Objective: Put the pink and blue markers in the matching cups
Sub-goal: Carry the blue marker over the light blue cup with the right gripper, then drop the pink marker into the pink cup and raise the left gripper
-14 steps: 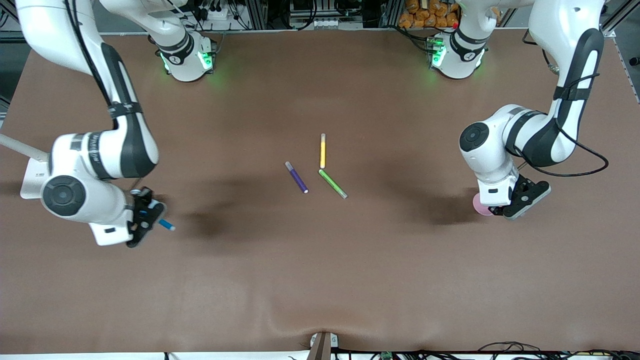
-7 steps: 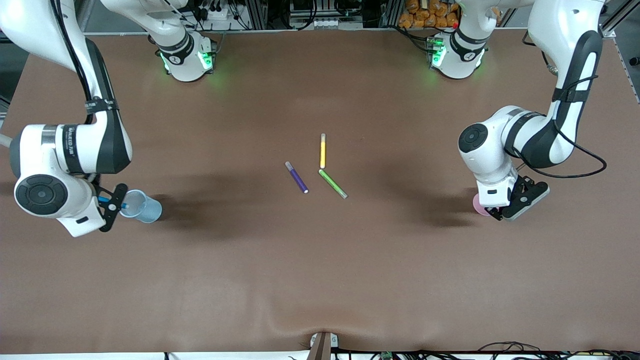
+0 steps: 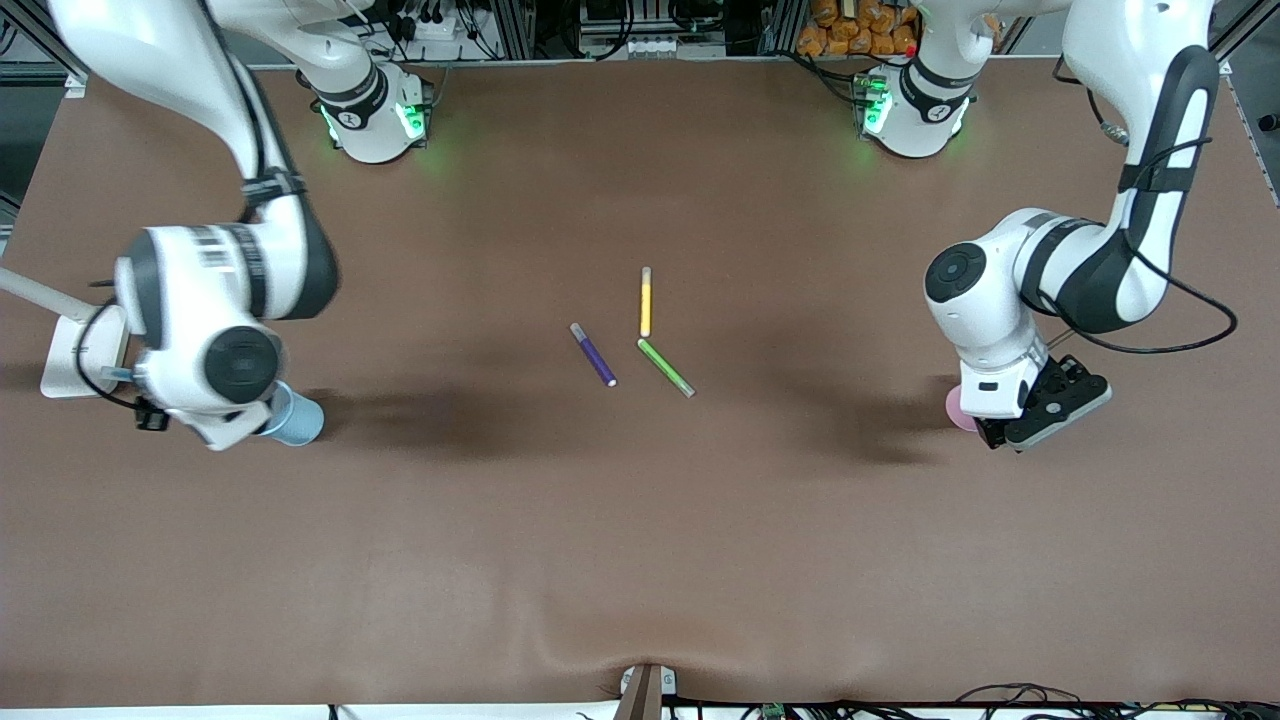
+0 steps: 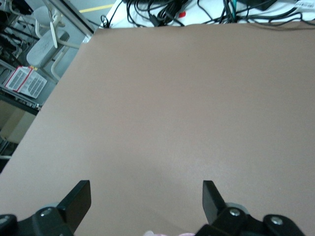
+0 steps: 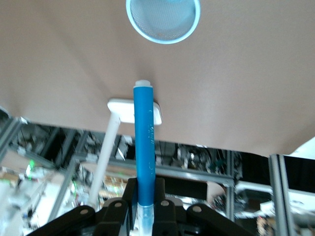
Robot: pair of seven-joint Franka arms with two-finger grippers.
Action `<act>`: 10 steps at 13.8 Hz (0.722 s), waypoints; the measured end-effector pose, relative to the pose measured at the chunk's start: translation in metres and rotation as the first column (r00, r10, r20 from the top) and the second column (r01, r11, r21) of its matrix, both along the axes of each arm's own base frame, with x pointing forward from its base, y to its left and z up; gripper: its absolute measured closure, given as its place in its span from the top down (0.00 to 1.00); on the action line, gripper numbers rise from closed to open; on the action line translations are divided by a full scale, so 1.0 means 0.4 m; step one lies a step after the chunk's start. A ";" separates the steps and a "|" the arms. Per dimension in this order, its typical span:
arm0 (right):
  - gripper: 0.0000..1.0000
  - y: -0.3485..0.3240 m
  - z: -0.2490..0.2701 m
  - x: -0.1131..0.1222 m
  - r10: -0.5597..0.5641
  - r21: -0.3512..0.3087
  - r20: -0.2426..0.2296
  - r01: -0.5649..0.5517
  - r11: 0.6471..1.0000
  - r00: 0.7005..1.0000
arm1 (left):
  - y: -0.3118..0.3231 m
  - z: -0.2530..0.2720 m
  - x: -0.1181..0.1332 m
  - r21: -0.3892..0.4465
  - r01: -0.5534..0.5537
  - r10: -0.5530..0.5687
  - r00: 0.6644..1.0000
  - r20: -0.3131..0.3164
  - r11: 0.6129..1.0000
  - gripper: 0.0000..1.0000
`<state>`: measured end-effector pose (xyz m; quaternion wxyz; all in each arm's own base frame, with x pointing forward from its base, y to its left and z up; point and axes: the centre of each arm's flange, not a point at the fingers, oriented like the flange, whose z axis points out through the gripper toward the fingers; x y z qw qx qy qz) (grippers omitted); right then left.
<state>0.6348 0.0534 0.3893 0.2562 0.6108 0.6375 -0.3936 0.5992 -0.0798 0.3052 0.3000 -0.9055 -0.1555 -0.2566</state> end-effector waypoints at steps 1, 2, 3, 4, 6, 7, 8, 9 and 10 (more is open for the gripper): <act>0.17 0.005 -0.027 -0.001 0.022 -0.036 -0.018 -0.023 0.999 1.000 | -0.001 0.013 0.005 0.007 0.015 -0.015 1.000 -0.003 1.000 1.00; 0.17 0.003 -0.053 -0.001 0.035 -0.068 -0.031 -0.037 0.997 0.999 | 0.000 0.024 0.007 0.015 0.030 -0.030 0.999 -0.010 0.999 1.00; 0.17 -0.001 -0.076 0.000 0.035 -0.091 -0.033 -0.038 0.995 0.999 | 0.000 0.033 0.009 0.023 0.046 -0.046 0.999 -0.018 0.999 1.00; 0.17 -0.004 -0.098 -0.002 0.024 -0.106 -0.024 -0.027 0.994 0.999 | 0.000 0.044 0.011 0.029 0.060 -0.059 0.998 -0.024 0.998 1.00; 0.17 -0.005 -0.145 -0.020 -0.016 -0.132 0.019 0.018 0.991 1.000 | -0.003 0.072 0.019 0.023 0.078 -0.077 0.996 -0.041 0.997 1.00; 0.17 -0.002 -0.168 -0.032 -0.031 -0.143 0.037 0.036 0.989 0.999 | -0.005 0.092 0.028 0.009 0.088 -0.088 0.994 -0.058 0.996 1.00; 0.17 0.002 -0.189 -0.043 -0.041 -0.151 0.050 0.048 0.987 0.998 | -0.007 0.116 0.038 -0.008 0.100 -0.100 0.992 -0.075 0.995 1.00; 0.17 0.008 -0.210 -0.052 -0.043 -0.158 0.054 0.052 0.986 0.998 | -0.004 0.139 0.050 -0.027 0.109 -0.112 0.990 -0.091 0.994 1.00; 0.17 0.019 -0.229 -0.060 -0.039 -0.163 0.051 0.047 0.985 0.998 | 0.003 0.158 0.060 -0.050 0.114 -0.119 0.987 -0.108 0.992 1.00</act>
